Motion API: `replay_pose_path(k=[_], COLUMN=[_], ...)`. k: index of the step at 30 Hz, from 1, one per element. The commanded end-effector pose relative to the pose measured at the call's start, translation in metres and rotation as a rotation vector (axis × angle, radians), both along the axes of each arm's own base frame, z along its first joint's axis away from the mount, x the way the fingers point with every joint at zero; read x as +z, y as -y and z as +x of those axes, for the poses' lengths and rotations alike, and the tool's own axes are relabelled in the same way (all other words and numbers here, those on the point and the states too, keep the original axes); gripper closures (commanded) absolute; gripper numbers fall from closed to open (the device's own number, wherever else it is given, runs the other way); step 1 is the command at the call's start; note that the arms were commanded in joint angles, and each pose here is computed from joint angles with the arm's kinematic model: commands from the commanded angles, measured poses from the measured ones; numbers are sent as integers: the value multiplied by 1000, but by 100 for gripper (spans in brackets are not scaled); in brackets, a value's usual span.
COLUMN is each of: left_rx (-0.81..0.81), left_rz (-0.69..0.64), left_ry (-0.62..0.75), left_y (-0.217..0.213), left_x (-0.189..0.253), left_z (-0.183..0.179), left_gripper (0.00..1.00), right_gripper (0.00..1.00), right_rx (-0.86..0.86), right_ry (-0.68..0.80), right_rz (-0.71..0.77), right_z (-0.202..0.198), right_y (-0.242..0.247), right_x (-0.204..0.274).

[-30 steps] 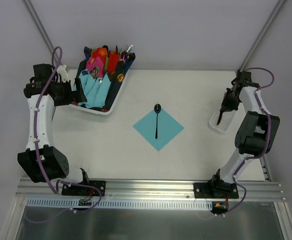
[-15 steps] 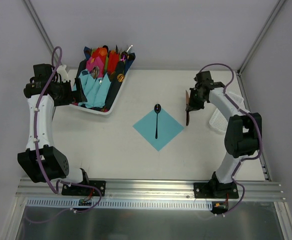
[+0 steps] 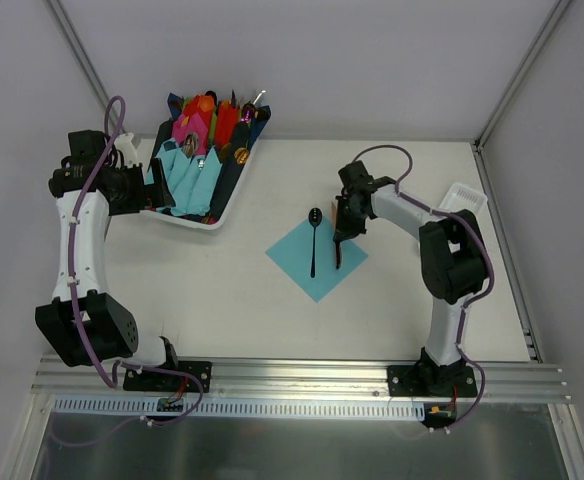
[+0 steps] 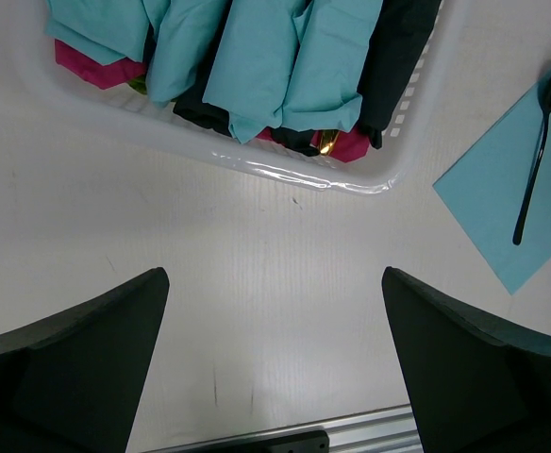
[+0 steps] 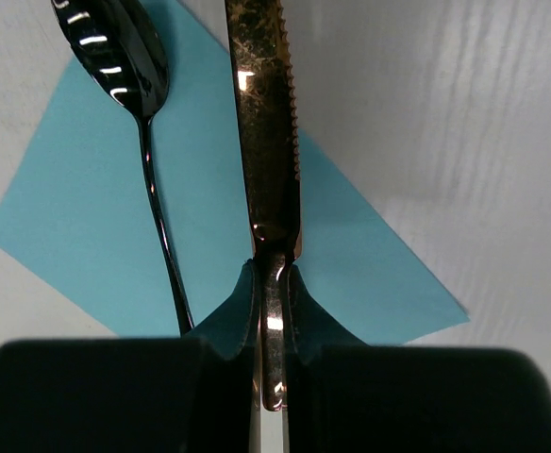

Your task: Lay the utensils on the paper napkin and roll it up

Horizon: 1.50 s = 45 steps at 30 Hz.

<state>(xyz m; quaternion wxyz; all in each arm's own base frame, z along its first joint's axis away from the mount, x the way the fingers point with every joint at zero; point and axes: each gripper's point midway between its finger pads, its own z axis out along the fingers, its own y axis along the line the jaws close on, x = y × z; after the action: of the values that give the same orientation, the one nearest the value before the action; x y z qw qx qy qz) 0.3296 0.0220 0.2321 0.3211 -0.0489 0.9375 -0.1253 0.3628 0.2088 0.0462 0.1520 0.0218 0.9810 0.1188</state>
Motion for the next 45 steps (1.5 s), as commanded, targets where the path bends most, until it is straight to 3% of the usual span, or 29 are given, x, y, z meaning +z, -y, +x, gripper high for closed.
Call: replay_pose_path(k=[1, 26, 45], left_rx=[7, 9, 10], left_rz=[-7, -14, -14], left_ry=[24, 19, 12], left_y=[4, 5, 5], left_x=[9, 6, 1], left_z=[-7, -8, -9], left_gripper=[1, 1, 1], right_gripper=[100, 100, 100], right_rx=[-38, 28, -18], right_ry=[43, 22, 1], right_rz=[6, 9, 3], right_z=[10, -8, -21], right_y=[-11, -44, -47], right_x=[6, -8, -12])
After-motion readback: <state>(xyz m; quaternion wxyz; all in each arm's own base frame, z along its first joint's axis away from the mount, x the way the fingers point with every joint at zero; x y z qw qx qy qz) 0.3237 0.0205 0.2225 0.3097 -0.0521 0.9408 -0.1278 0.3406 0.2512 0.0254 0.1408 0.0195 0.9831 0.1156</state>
